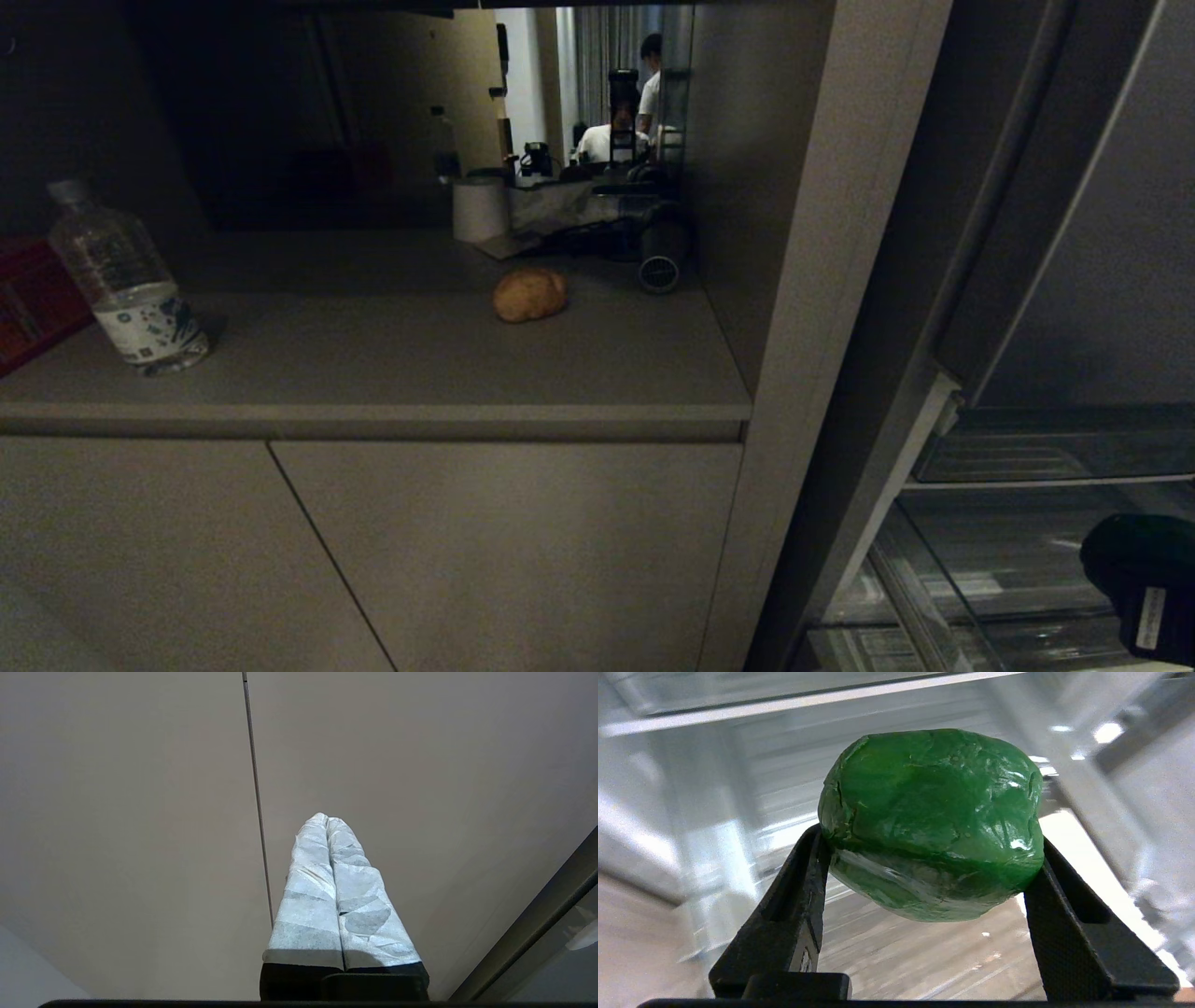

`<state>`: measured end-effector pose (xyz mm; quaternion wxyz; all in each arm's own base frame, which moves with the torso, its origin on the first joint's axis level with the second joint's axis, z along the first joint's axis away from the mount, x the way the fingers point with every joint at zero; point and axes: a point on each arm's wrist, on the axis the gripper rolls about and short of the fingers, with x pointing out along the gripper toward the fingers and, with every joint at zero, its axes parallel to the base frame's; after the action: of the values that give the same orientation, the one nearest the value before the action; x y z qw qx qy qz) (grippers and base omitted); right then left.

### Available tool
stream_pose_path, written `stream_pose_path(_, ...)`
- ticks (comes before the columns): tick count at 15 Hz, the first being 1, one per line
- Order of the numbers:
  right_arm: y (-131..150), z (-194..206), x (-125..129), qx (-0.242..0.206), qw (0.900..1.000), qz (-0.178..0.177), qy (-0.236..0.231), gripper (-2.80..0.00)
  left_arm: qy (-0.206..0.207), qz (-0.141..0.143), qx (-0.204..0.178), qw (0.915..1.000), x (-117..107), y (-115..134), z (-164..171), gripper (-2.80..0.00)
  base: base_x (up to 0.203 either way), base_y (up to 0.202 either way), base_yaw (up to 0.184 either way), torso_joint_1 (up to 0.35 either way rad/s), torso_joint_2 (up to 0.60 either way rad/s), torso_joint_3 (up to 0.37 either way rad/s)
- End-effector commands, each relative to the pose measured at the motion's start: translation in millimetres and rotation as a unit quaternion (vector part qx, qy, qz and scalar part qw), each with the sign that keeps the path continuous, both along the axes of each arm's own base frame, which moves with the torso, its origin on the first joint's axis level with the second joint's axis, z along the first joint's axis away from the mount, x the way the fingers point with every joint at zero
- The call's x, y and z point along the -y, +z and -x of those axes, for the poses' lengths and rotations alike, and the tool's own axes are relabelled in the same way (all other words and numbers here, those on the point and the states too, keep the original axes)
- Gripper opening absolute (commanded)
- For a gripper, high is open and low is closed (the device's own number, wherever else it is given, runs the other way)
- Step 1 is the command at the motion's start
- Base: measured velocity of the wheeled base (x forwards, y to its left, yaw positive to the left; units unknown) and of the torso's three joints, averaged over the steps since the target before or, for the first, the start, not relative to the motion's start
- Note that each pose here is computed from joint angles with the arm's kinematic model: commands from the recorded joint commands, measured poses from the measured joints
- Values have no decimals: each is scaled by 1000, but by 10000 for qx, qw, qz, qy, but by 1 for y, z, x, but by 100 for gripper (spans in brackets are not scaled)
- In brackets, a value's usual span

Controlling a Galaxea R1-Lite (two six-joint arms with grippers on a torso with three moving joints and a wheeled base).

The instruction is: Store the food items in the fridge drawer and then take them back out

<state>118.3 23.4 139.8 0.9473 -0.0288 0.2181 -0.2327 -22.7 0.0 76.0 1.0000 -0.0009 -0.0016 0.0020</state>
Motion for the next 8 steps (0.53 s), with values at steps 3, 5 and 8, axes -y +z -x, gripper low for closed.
stream_pose_path(3, -4, -6, 2, -204, 9998, -8, -61, -280, 3, -1, -8, 10000, 0, 0, 0, -280, 0, 0, 0, 0, 0, 0)
stream_pose_path(5, -9, -9, 4, -328, 9993, -14, -183, -280, 3, 7, -1, 10000, 0, 0, 0, -280, 0, 0, 0, 0, 0, 0)
stream_pose_path(8, -18, -9, 8, -556, 9981, -66, -250, -280, 3, -1, -1, 10000, 0, 0, 0, -280, 0, 0, 0, 0, 0, 0)
